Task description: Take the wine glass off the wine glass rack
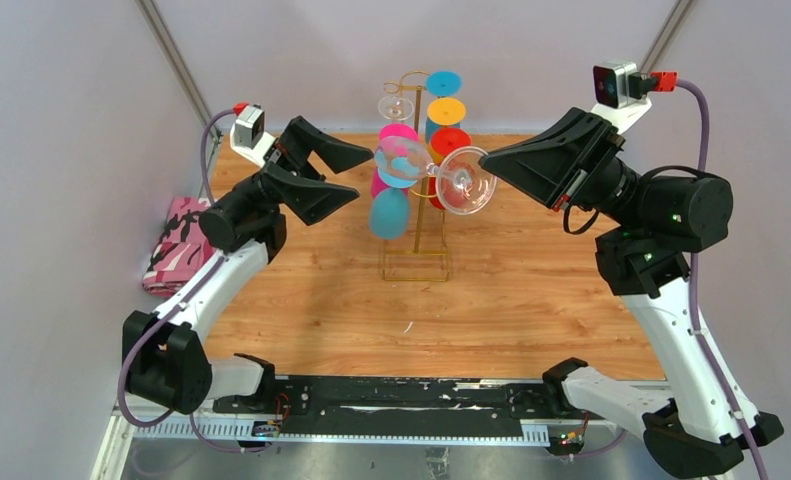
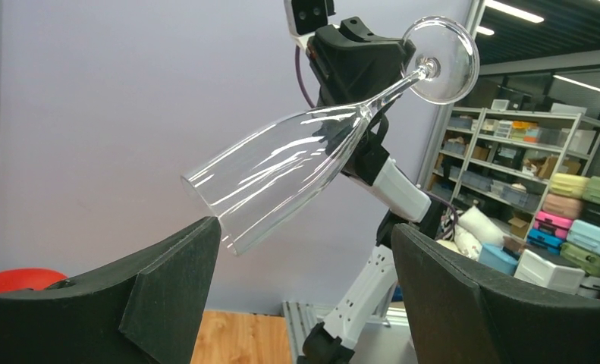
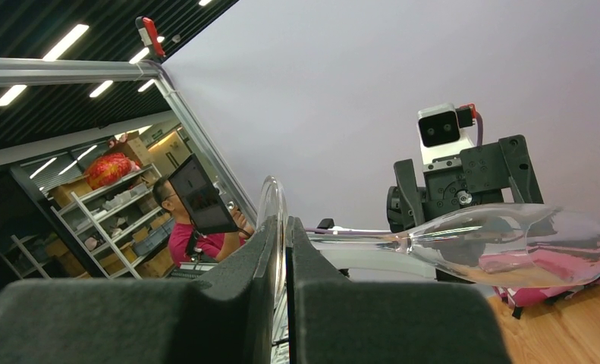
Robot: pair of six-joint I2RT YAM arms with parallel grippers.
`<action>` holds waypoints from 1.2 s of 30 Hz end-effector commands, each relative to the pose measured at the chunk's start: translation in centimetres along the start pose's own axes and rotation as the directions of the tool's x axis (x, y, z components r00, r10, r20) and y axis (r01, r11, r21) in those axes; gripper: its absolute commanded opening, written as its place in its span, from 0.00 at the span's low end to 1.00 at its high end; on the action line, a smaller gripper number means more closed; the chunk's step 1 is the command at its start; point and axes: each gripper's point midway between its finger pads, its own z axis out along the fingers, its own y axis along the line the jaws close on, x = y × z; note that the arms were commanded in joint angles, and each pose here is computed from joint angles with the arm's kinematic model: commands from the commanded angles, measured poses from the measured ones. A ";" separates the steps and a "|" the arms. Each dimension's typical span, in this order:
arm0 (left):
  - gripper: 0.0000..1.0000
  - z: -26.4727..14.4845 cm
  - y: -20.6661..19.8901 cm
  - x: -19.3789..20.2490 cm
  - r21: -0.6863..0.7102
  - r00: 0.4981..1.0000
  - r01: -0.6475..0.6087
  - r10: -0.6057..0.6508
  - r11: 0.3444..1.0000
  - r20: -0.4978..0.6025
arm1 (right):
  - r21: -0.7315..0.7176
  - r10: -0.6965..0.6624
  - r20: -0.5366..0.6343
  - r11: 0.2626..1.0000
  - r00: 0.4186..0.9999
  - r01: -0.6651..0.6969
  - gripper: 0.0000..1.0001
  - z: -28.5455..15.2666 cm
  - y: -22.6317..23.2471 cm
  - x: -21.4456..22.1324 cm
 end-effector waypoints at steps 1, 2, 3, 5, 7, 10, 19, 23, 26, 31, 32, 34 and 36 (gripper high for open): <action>0.88 -0.2 -0.5 0.5 0.015 1.000 -0.008 0.008 1.000 -0.004 | -0.058 -0.052 0.025 0.997 0.998 0.053 0.00 0.2 1.7 -0.5; 0.88 -0.3 -0.5 0.7 0.015 1.000 -0.003 0.003 1.000 -0.007 | -0.053 -0.052 0.027 0.997 0.998 0.053 0.00 0.3 1.5 -0.6; 0.88 -0.3 -0.4 0.8 0.014 1.000 0.002 -0.002 1.000 -0.008 | -0.052 -0.052 0.027 0.997 0.998 0.054 0.00 0.3 1.4 -0.5; 0.88 -0.3 -0.7 1.1 0.019 1.000 0.008 -0.008 1.000 -0.008 | -0.047 -0.041 0.031 0.998 0.999 0.043 0.00 0.5 0.7 -0.5; 0.88 -0.2 -1.2 1.4 0.030 1.000 0.006 -0.006 1.000 -0.010 | -0.052 -0.019 0.032 0.998 0.999 0.020 0.00 0.7 0.2 -0.4; 0.88 -0.1 -1.5 1.6 0.038 1.000 0.010 -0.010 0.999 -0.010 | -0.062 -0.002 0.026 0.998 1.000 0.004 0.00 1.1 0.0 -0.2; 0.77 0.7 -5.9 -0.5 0.113 0.998 -0.048 0.044 0.992 0.034 | -0.036 0.086 0.014 0.996 0.996 -0.085 0.00 0.5 -2.8 2.1; 0.56 0.9 -8.8 -1.8 0.151 0.995 -0.088 0.079 0.985 0.067 | 0.006 0.097 0.014 0.995 0.995 -0.097 0.00 -0.1 -4.1 3.1; 0.51 0.8 -9.5 -2.0 0.158 0.993 -0.097 0.085 0.983 0.079 | 0.025 0.133 -0.011 0.991 0.991 -0.133 0.00 -0.1 -5.3 4.3; 0.15 0.8 -8.7 -2.0 0.129 0.996 -0.059 0.049 0.990 0.077 | 0.029 0.173 -0.042 0.985 0.984 -0.172 0.00 0.3 -6.1 5.8; 0.09 0.9 -8.4 -2.0 0.115 0.996 -0.049 0.040 0.992 0.078 | 0.029 0.174 -0.043 0.985 0.984 -0.173 0.00 0.3 -6.2 5.9; 0.00 0.9 -7.8 -2.0 0.086 0.996 -0.041 0.035 0.995 0.077 | 0.029 0.168 -0.047 0.986 0.985 -0.166 0.00 0.3 -6.0 6.0; 0.00 0.9 -7.3 -2.1 0.047 0.995 -0.048 0.044 0.998 0.086 | 0.032 0.149 -0.050 0.989 0.988 -0.147 0.00 0.1 -5.6 6.0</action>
